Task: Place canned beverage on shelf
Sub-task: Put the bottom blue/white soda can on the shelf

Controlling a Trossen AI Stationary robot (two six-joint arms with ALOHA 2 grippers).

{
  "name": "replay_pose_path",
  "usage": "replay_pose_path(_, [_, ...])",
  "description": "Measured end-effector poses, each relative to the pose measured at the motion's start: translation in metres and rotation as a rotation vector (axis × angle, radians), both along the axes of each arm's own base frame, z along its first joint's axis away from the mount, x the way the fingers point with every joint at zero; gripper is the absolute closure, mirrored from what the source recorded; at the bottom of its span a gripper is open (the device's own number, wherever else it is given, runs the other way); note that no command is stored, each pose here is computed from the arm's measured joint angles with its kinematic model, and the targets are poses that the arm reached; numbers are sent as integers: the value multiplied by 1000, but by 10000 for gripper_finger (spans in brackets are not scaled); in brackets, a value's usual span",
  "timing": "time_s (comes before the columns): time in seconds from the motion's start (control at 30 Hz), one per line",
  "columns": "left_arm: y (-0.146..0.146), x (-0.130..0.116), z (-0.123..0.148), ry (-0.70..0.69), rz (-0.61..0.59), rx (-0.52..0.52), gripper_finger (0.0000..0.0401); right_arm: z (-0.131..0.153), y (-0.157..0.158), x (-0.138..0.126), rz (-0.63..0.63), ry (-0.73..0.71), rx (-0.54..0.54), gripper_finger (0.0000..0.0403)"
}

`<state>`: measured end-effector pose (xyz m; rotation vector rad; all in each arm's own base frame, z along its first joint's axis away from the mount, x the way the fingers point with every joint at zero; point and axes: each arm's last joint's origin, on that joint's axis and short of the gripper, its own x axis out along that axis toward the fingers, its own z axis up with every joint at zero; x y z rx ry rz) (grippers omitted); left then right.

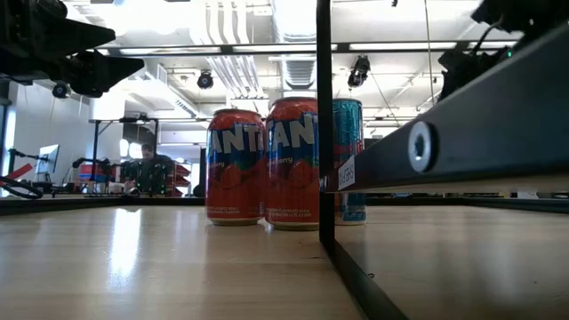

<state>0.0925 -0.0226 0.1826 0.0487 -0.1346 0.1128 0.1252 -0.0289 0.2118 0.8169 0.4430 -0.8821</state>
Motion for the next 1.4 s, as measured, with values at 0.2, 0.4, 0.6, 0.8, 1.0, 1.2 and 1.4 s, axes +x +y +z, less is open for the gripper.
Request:
replay_pose_path(0.2, [0, 0, 0, 0, 0, 0, 1, 32, 4, 10, -130, 91, 372, 3])
replay_pose_path(0.4, [0, 0, 0, 0, 0, 0, 1, 50, 4, 38, -75, 119, 466, 3])
replay_pose_path(0.6, [0, 0, 0, 0, 0, 0, 1, 54, 3, 73, -58, 179, 607, 3])
replay_pose_path(0.8, [0, 0, 0, 0, 0, 0, 1, 57, 5, 105, -46, 374, 803, 3])
replay_pose_path(1.0, [0, 0, 0, 0, 0, 0, 1, 79, 8, 136, 13, 487, 840, 3])
replay_pose_path(1.2, [0, 0, 0, 0, 0, 0, 1, 87, 25, 167, 100, 553, 781, 3])
replay_pose_path(1.4, [0, 0, 0, 0, 0, 0, 1, 80, 44, 202, 154, 608, 744, 3])
